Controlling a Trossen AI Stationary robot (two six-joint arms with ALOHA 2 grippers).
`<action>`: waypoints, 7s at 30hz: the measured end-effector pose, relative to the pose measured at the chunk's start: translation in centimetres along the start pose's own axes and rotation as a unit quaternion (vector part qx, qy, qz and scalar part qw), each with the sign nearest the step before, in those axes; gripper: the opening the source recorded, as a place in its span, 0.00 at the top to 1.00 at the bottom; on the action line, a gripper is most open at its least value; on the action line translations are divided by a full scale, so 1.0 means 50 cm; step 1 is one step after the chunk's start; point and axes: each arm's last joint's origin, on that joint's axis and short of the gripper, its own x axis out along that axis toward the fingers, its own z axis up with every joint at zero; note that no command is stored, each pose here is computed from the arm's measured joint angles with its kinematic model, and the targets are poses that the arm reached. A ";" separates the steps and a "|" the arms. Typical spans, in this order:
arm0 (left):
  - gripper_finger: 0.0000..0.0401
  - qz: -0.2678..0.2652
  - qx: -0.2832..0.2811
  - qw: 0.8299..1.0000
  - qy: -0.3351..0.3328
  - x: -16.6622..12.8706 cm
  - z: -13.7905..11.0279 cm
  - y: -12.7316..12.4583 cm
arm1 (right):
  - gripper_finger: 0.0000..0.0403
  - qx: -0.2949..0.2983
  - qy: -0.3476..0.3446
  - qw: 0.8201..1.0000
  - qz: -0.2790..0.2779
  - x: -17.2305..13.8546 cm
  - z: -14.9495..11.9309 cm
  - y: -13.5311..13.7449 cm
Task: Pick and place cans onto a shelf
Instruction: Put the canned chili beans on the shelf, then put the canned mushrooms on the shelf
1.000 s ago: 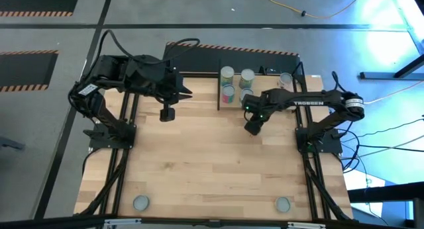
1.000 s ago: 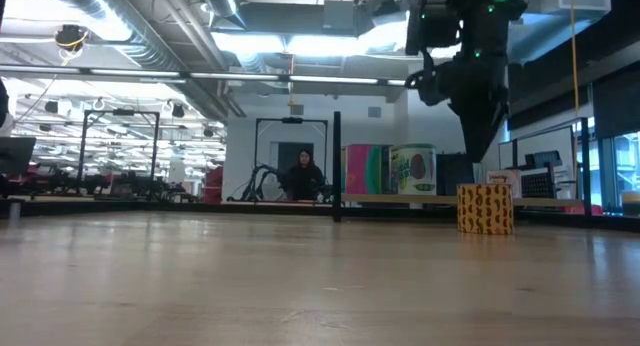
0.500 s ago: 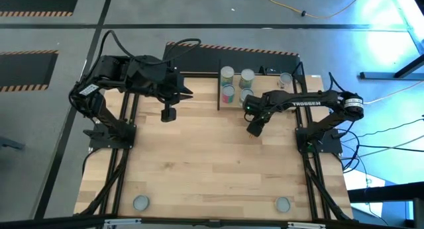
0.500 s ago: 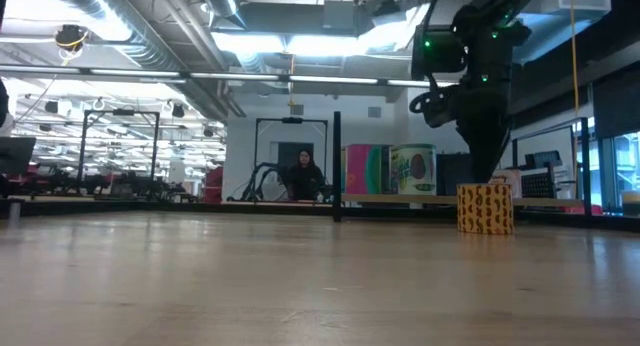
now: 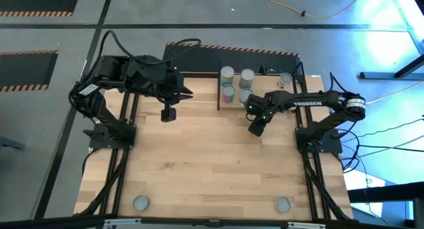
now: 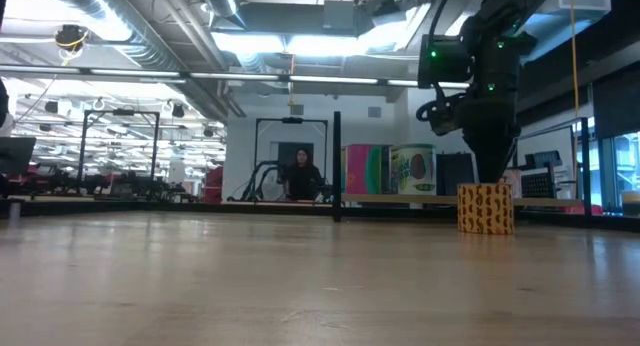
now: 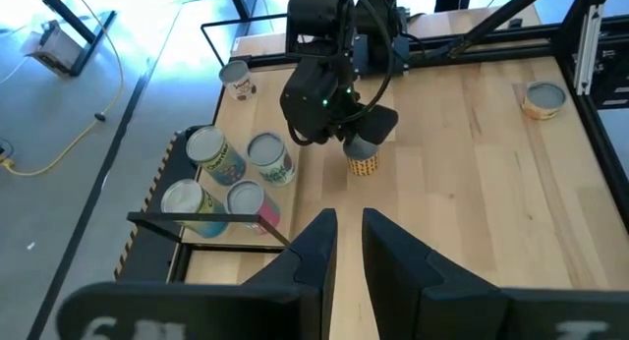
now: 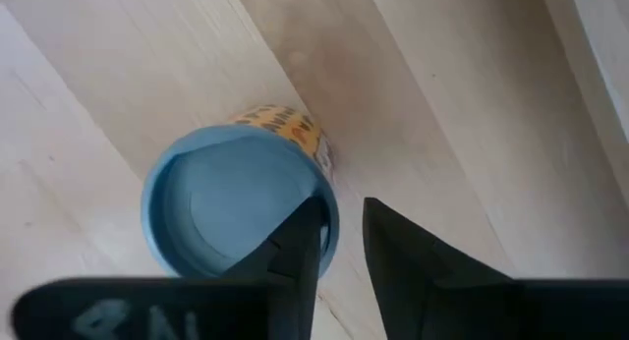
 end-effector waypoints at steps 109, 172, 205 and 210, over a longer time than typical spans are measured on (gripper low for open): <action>0.89 -0.001 -0.025 0.999 0.041 0.000 -0.016 -0.001 | 0.81 0.192 -0.212 0.949 -0.135 -0.379 0.101 -0.290; 0.89 -0.225 0.125 0.945 0.201 0.141 -0.109 -0.116 | 0.81 -0.432 0.102 0.886 0.135 -0.308 -0.244 0.409; 0.89 -0.279 0.148 0.929 0.192 0.131 -0.110 -0.134 | 0.81 -0.395 0.146 0.903 0.082 -0.008 -0.403 0.467; 0.89 -0.273 0.139 0.932 0.195 0.132 -0.110 -0.133 | 0.81 -0.397 0.139 0.902 0.097 0.016 -0.406 0.460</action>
